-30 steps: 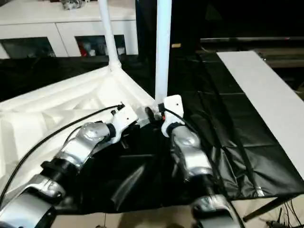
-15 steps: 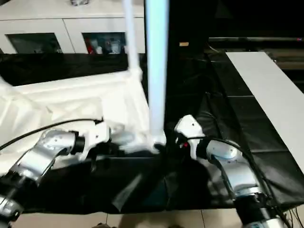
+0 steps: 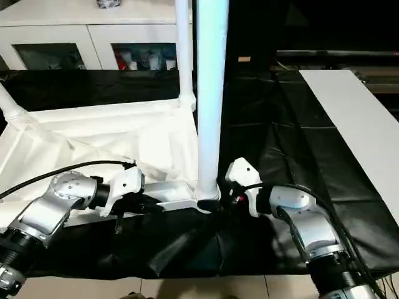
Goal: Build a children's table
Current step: Rotate leg to tighten
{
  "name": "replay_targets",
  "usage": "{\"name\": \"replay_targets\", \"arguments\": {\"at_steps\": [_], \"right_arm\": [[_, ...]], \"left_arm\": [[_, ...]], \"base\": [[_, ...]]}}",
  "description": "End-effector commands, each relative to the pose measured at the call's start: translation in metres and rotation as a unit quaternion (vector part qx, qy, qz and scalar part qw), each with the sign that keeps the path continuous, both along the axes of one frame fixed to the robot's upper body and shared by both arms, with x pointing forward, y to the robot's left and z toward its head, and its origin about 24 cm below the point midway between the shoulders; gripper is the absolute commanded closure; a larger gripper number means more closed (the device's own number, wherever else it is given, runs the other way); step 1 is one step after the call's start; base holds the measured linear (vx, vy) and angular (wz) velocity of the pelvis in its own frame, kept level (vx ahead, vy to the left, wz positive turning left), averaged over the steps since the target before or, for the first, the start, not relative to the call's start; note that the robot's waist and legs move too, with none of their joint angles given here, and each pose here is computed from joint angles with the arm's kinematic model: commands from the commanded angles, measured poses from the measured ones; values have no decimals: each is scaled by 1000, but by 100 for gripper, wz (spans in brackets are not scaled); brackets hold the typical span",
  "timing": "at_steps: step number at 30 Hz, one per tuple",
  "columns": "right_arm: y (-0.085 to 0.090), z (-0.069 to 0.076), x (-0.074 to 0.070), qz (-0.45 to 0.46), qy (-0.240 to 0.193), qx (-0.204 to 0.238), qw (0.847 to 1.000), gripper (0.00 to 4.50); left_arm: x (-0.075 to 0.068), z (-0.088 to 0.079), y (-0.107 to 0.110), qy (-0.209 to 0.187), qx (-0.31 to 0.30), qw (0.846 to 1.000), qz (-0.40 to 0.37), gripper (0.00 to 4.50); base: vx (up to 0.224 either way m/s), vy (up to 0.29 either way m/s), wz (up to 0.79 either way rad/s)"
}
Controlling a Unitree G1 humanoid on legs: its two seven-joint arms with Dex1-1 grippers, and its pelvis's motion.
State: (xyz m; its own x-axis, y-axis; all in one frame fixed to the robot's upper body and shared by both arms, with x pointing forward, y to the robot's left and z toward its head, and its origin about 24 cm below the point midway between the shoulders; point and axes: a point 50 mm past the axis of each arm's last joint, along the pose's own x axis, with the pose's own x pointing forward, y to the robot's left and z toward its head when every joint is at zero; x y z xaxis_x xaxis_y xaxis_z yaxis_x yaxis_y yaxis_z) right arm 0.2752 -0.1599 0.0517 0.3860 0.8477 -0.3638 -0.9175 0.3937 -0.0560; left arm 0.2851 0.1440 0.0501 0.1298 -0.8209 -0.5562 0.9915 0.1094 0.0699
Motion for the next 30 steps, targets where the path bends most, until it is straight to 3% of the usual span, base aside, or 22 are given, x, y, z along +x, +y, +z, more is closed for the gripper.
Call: {"name": "replay_targets", "arguments": {"at_steps": [1, 7, 11, 12, 13, 16, 18, 21, 22, 23, 24, 28, 29, 30], "right_arm": [[1, 4, 3, 2, -2, 12, 1000, 138], [1, 4, 3, -3, 2, 23, 1000, 167], [-1, -5, 2, -21, 20, 6, 1000, 176], [-3, -15, 7, -59, 9, -31, 998, 177], [-3, -19, 10, -92, 13, -39, 995, 177], [2, -24, 22, -179, 8, -33, 983, 178], [18, -25, 37, -291, 13, 5, 957, 179], [33, -25, 44, -344, 12, 15, 939, 180], [50, -23, 50, -379, 12, 32, 925, 180], [53, -22, 51, -381, 12, 34, 924, 180], [68, -20, 54, -392, 12, 46, 919, 180], [87, -14, 54, -373, 0, 69, 925, 180], [93, -9, 52, -353, -2, 91, 931, 145], [92, -5, 51, -352, -11, 101, 931, 145]], "left_arm": [[-1, 9, -6, -12, -11, 1000, -27, 450], [-2, 7, -4, -6, -8, 1000, -27, 450], [-2, 3, -4, -2, -1, 1000, -16, 450], [2, -1, -6, -11, 12, 1000, 9, 450], [5, -4, -8, -18, 19, 999, 29, 450], [14, -10, -18, -26, 7, 996, 85, 450], [26, -15, -37, -43, 3, 989, 145, 450], [35, -17, -49, -63, 9, 980, 190, 450], [42, -16, -62, -84, 9, 973, 216, 450], [43, -16, -63, -85, 9, 972, 218, 450], [46, -15, -71, -95, 8, 969, 227, 450], [48, -11, -78, -120, 12, 972, 200, 450], [48, -10, -76, -126, 15, 973, 195, 450], [48, -10, -74, -124, 15, 973, 192, 450]], "base": [[0, 0, 0], [0, 0, 0], [0, 0, 0], [0, 0, 0], [0, 0, 0], [0, 0, 0], [-50, 4, 0], [0, 0, 0], [0, 0, 0], [0, 0, 0], [0, 0, 0], [0, 0, 0], [0, 0, 0], [0, 0, 0]]}}
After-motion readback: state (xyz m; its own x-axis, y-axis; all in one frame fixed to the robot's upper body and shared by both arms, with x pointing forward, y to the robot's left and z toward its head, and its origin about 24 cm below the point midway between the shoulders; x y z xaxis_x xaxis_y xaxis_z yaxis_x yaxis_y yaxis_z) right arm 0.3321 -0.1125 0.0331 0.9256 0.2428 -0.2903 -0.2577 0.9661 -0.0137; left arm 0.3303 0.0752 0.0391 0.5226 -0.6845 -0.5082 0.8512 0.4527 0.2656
